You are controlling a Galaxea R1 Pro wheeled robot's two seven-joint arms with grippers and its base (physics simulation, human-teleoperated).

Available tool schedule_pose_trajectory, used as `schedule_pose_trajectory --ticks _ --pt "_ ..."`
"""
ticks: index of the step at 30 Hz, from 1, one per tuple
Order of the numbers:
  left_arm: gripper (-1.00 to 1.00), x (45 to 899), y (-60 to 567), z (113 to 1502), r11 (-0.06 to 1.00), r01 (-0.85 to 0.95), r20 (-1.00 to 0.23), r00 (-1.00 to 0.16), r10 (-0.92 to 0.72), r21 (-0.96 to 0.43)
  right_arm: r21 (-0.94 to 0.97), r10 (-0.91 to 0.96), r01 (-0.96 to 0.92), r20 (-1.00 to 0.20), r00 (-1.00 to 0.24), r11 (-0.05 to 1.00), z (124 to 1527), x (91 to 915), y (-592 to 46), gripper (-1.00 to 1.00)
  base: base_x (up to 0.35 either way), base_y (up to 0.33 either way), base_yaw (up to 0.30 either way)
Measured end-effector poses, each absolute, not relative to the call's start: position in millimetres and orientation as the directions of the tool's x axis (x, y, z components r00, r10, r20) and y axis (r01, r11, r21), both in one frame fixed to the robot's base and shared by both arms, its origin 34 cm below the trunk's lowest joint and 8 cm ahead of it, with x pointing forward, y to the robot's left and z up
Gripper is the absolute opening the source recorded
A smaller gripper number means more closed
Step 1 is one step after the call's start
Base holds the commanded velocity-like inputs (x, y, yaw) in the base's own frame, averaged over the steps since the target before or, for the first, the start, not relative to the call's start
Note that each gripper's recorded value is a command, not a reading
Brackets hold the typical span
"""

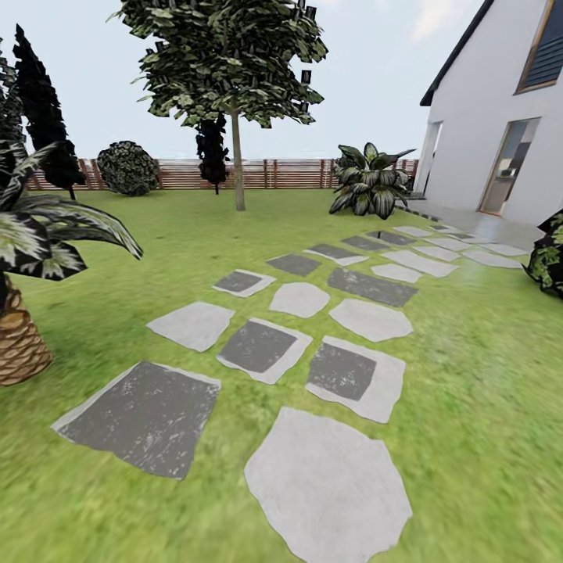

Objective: In the garden, pick up the pesticide atomizer on the floor and spray pesticide onto both trees until each tree trunk is fully covered.

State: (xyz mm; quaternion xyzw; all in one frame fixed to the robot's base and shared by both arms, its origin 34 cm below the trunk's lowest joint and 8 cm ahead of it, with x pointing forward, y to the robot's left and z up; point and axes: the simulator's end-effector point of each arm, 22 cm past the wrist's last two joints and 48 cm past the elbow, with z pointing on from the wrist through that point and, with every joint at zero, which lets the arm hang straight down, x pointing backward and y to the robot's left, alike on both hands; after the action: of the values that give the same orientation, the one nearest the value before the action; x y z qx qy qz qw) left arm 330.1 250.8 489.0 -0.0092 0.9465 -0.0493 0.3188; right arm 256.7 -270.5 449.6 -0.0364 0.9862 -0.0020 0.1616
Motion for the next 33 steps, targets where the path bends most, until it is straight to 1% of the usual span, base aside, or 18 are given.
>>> schedule_pose_trajectory --ticks 15,33 --pt "1.0 331.9 244.6 489.8 0.994 0.021 -0.605 -0.795 -0.048 -0.107 -0.016 -0.074 -0.072 -0.317 -0.946 0.997 449.4 255.6 -270.3 1.0 0.296 -0.092 0.0" --pt "1.0 333.0 238.7 490.4 0.993 0.029 -0.607 -0.793 -0.046 -0.113 -0.015 -0.067 -0.066 -0.313 -0.947 0.998 449.0 253.8 -270.9 1.0 0.349 -0.002 0.0"
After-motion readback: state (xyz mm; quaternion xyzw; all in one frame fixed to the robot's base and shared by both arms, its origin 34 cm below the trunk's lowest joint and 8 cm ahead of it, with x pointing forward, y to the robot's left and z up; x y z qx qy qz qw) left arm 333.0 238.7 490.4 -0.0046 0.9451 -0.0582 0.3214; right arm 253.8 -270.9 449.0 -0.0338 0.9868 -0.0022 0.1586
